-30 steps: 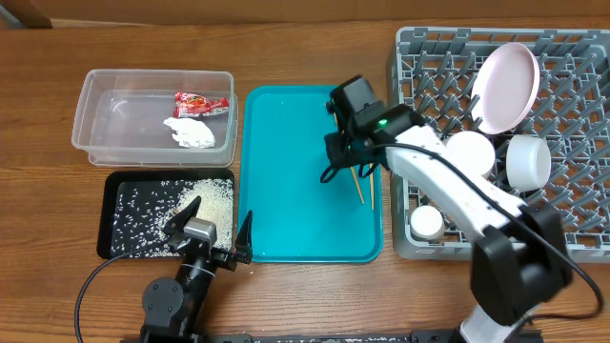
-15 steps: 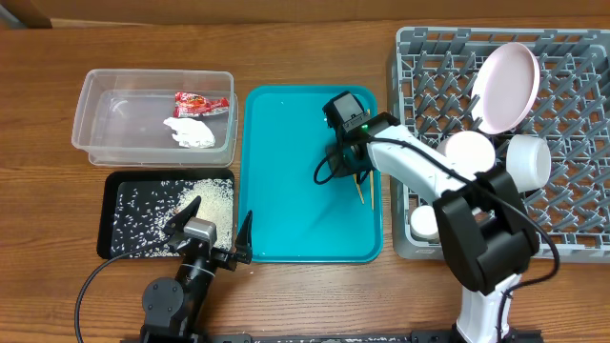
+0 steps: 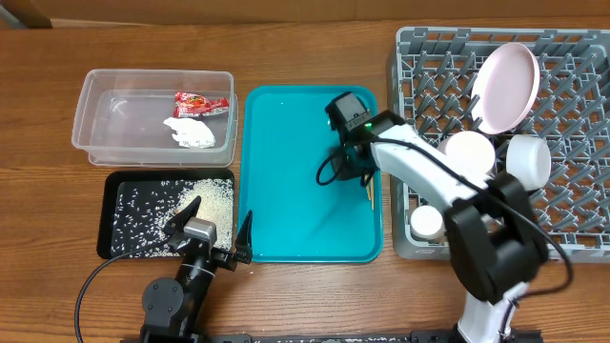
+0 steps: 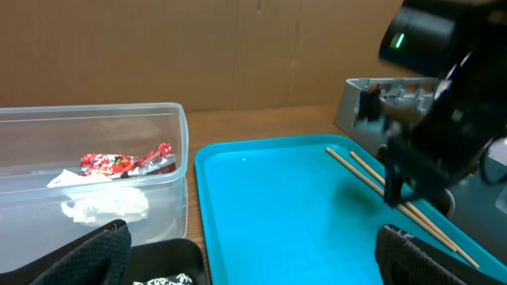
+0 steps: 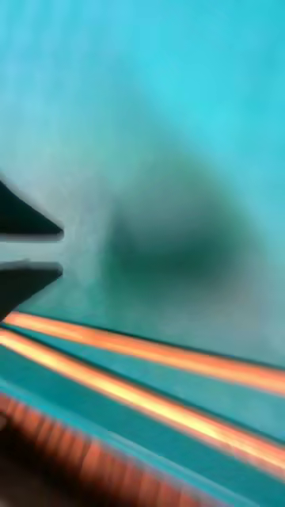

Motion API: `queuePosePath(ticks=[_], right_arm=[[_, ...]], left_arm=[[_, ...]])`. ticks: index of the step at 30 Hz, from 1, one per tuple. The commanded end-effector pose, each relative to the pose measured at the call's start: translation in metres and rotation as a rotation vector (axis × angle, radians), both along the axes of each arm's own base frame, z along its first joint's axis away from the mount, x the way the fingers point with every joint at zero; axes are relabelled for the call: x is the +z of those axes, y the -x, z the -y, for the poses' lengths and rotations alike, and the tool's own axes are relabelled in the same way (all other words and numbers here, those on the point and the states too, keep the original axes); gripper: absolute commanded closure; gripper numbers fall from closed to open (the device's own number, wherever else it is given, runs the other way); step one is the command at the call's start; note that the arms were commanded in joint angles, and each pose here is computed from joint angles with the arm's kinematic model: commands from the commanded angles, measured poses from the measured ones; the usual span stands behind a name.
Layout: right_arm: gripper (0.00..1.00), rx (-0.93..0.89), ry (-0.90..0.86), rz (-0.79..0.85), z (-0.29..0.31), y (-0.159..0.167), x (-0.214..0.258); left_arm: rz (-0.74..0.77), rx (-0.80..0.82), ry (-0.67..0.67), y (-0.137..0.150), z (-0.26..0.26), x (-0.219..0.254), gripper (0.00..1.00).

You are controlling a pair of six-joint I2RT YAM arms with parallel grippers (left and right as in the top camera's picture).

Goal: Sort waste into correct bins and load items into the dishwasher
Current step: 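Lower the right gripper onto the chopsticks and pinch one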

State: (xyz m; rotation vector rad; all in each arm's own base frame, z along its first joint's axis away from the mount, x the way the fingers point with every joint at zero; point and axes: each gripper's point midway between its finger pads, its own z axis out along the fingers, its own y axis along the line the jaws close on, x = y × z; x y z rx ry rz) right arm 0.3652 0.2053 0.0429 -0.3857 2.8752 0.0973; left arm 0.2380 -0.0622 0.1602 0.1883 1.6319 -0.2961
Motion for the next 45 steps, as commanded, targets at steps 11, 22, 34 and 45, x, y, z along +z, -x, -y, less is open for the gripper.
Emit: queuePosePath(ticks=[11, 22, 34, 45], right_arm=[[0.55, -0.088, 0.054, 0.121, 0.027, -0.042, -0.004], [0.96, -0.045, -0.01, -0.067, 0.011, -0.009, -0.036], [0.94, -0.034, -0.125, 0.029, -0.013, 0.002, 0.037], [0.59, -0.045, -0.08, 0.011, -0.004, 0.007, 0.008]], left_arm=[[0.012, -0.005, -0.006, 0.0, 0.0, 0.001, 0.0], [0.011, -0.005, -0.006, 0.0, 0.0, 0.001, 0.0], [0.011, -0.005, -0.006, 0.0, 0.0, 0.001, 0.0], [0.011, -0.005, -0.006, 0.0, 0.0, 0.001, 0.0]])
